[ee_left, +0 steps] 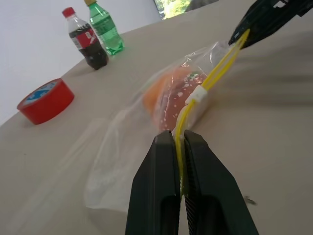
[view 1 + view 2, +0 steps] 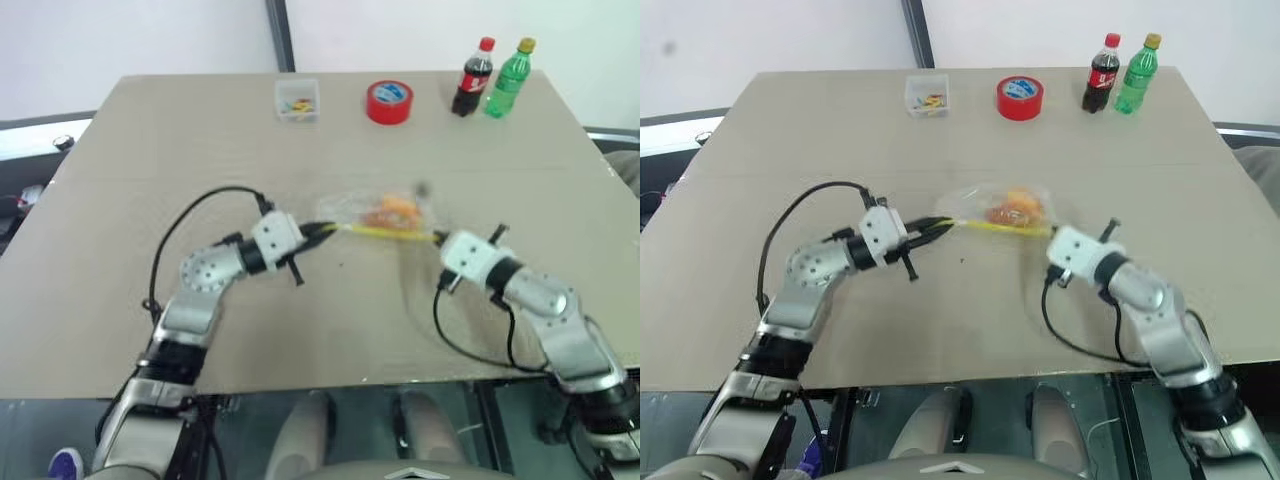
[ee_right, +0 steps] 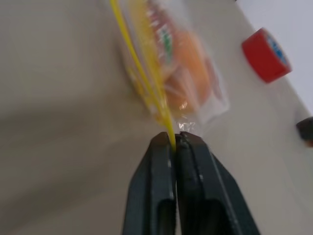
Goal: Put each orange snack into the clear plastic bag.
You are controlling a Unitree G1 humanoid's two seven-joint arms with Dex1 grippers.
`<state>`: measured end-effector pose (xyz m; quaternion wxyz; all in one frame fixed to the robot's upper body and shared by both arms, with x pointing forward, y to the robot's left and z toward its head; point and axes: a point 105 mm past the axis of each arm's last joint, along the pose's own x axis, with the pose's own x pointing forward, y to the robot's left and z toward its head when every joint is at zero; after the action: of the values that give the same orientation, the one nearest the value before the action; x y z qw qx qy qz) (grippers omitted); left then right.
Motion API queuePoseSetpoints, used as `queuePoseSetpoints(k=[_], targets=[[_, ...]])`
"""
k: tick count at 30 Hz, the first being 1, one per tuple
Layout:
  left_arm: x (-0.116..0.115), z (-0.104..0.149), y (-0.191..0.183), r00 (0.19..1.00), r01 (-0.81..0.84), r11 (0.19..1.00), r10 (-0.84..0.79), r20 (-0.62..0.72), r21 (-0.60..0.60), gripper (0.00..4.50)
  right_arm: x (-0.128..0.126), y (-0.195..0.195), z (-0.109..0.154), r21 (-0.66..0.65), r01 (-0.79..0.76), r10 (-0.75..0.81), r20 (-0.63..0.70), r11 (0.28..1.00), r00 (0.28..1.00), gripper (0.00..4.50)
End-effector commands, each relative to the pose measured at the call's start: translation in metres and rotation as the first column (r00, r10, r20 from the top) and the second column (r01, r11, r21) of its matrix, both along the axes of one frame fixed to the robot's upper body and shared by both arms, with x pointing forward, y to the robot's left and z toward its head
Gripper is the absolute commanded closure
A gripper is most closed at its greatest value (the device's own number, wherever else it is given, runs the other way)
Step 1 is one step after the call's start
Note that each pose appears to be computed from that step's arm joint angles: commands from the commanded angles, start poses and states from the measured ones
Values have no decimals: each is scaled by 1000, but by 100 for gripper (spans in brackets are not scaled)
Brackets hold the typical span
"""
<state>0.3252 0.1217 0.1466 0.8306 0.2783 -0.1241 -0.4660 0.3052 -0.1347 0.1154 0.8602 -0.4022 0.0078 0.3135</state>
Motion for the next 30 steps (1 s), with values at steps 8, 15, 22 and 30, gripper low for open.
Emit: queuePoseSetpoints(k=[8,15,22,30], targets=[[-3,19,-13,985,10,997,-23,169,80,450,-13,48,62,3,-242,240,131,970,962,223],[-3,18,-15,982,12,996,-28,188,89,450,-2,100,69,-59,-384,388,191,922,902,223],[-3,19,-14,982,3,996,-19,190,86,450,2,121,72,-57,-443,446,194,894,874,278],[-4,20,-13,981,-2,997,-14,195,81,450,8,121,73,-68,-438,442,200,897,874,447]])
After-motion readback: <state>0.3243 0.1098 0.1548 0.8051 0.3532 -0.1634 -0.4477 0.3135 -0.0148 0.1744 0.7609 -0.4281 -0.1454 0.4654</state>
